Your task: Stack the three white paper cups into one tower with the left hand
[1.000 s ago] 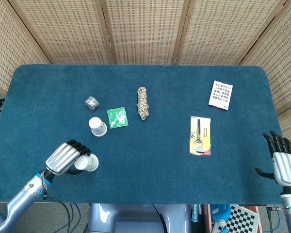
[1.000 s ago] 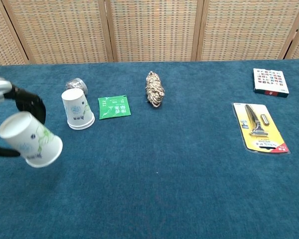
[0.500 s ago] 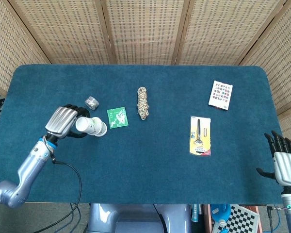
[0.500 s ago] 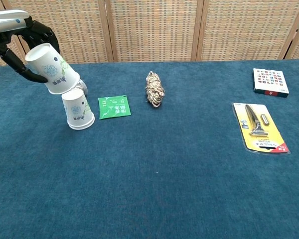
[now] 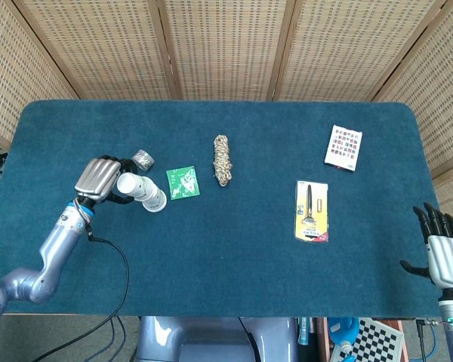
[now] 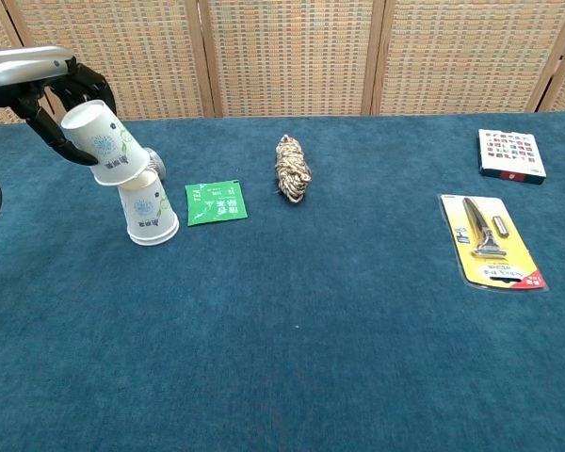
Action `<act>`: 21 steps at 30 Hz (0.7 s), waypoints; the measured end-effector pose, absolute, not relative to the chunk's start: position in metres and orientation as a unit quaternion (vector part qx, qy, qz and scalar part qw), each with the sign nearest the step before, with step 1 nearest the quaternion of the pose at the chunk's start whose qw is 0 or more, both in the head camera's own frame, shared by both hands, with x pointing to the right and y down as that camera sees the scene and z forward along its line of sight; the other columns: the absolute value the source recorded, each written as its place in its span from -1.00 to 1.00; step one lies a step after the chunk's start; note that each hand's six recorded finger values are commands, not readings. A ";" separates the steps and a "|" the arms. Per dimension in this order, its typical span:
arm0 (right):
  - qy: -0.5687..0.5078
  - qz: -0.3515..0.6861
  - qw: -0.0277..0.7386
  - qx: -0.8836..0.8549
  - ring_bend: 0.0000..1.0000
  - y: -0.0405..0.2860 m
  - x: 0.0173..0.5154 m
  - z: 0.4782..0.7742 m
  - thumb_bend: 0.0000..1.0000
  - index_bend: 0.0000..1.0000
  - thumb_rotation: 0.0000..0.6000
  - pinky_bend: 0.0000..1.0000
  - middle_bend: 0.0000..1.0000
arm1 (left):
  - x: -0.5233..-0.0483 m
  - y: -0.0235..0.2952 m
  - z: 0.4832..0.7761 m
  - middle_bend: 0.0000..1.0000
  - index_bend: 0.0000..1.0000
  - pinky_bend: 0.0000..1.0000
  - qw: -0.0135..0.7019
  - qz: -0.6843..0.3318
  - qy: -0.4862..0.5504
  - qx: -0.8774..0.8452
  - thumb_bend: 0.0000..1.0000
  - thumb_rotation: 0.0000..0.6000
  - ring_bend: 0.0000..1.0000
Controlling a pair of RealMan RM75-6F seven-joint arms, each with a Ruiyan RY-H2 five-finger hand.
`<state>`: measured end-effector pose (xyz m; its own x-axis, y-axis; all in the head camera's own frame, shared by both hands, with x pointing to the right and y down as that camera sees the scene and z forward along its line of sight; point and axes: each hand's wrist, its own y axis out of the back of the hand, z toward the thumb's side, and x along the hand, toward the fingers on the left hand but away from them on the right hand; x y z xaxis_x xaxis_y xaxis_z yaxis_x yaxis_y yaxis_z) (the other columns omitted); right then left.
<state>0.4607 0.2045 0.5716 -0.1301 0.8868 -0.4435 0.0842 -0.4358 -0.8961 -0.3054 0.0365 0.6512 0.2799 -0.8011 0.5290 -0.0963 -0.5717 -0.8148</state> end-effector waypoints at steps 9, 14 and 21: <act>-0.422 0.624 0.321 -0.574 -1.00 0.204 0.462 0.572 -1.00 -1.00 1.00 -1.00 -1.00 | -0.300 0.037 0.664 -0.10 -0.13 -0.43 0.327 -0.516 0.306 -0.730 -0.71 1.00 -0.23; -0.421 0.625 0.321 -0.574 -1.00 0.205 0.462 0.572 -1.00 -1.00 1.00 -1.00 -1.00 | -0.297 0.037 0.665 -0.15 -0.13 -0.44 0.325 -0.508 0.311 -0.735 -0.71 1.00 -0.30; -0.420 0.626 0.320 -0.574 -1.00 0.205 0.463 0.573 -1.00 -1.00 1.00 -1.00 -1.00 | -0.296 0.040 0.671 -0.98 -0.90 -0.86 0.310 -0.514 0.299 -0.742 -0.71 1.00 -0.99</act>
<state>0.4626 0.2047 0.5734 -0.1362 0.8833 -0.4485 0.0817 -0.4412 -0.8937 -0.2964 0.0404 0.6712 0.2933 -0.7617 0.5778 -0.1247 -0.6297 -0.7668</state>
